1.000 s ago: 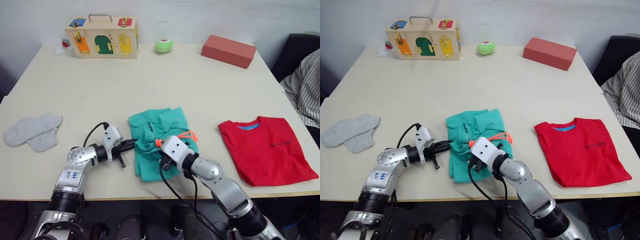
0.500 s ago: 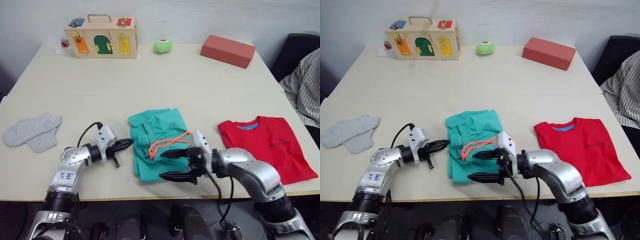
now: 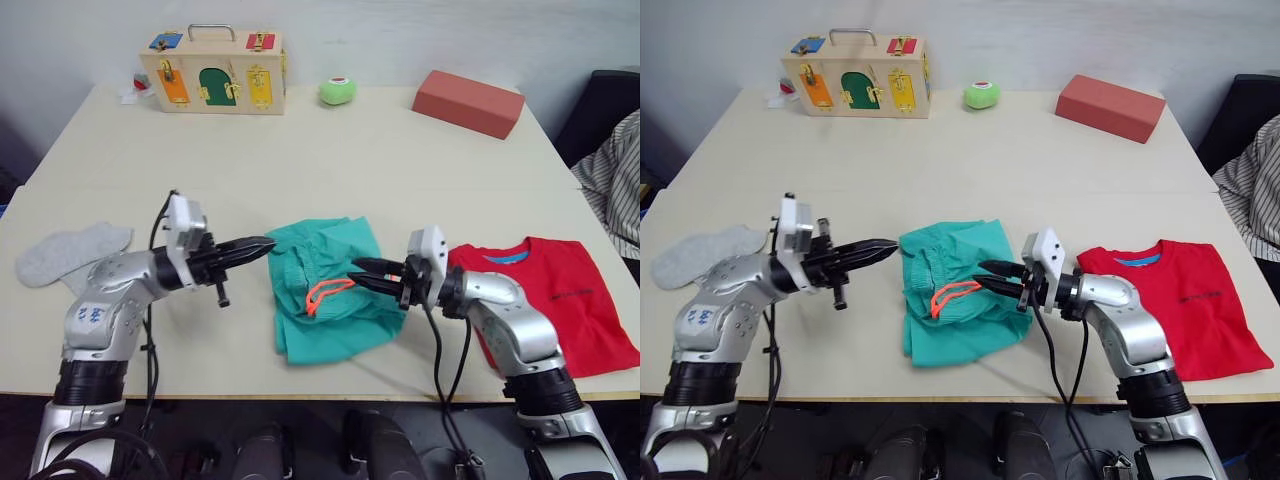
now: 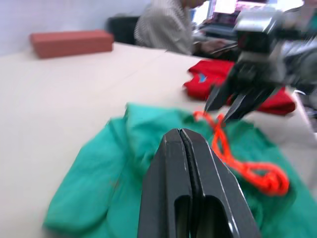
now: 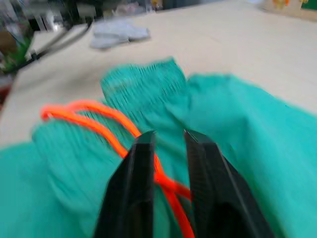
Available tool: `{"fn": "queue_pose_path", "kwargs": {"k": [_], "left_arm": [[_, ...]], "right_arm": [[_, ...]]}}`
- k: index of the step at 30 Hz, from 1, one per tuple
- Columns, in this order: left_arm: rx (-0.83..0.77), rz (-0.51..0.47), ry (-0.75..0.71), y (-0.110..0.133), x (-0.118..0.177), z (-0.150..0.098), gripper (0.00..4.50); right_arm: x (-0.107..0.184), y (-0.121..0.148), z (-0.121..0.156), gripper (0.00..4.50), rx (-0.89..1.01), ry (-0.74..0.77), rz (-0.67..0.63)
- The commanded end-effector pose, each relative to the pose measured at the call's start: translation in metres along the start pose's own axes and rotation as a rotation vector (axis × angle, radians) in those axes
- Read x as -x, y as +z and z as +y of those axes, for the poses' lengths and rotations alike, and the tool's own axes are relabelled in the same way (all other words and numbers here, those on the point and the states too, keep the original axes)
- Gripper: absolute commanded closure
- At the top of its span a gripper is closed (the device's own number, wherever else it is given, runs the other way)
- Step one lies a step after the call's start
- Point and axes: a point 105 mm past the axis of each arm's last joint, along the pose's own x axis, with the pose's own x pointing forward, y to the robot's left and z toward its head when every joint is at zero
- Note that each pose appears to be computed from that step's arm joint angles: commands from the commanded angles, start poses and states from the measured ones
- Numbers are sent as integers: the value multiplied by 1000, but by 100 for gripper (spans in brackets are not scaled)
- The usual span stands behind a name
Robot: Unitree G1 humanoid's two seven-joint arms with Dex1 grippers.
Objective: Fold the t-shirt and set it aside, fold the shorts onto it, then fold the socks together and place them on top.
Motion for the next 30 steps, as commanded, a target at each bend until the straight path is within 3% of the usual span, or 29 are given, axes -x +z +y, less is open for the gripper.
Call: {"fn": "queue_pose_path", "kwargs": {"k": [1,6,9,11,15,18,21,26,30], "left_arm": [[-11,42,-72,-14,-38,-4,450],[47,139,-50,-60,-83,6,450],[0,292,-25,-98,-84,12,450],[1,305,56,-110,-81,25,450],[-47,231,99,-104,-77,35,450],[-77,95,41,-82,-70,29,450],[-96,27,-22,-65,-57,18,450],[-122,55,-66,-60,-45,2,450],[-143,96,-61,-64,-44,-4,450]], "right_arm": [[-9,-13,6,446,108,59,21],[-5,-44,32,446,64,156,119],[0,-51,37,446,48,164,148],[5,-51,41,446,20,162,145],[21,-51,60,446,-2,231,160],[31,-34,64,446,0,254,128],[35,-4,58,446,-22,238,62],[26,33,29,446,-60,161,-45],[10,31,5,446,-46,79,-67]]}}
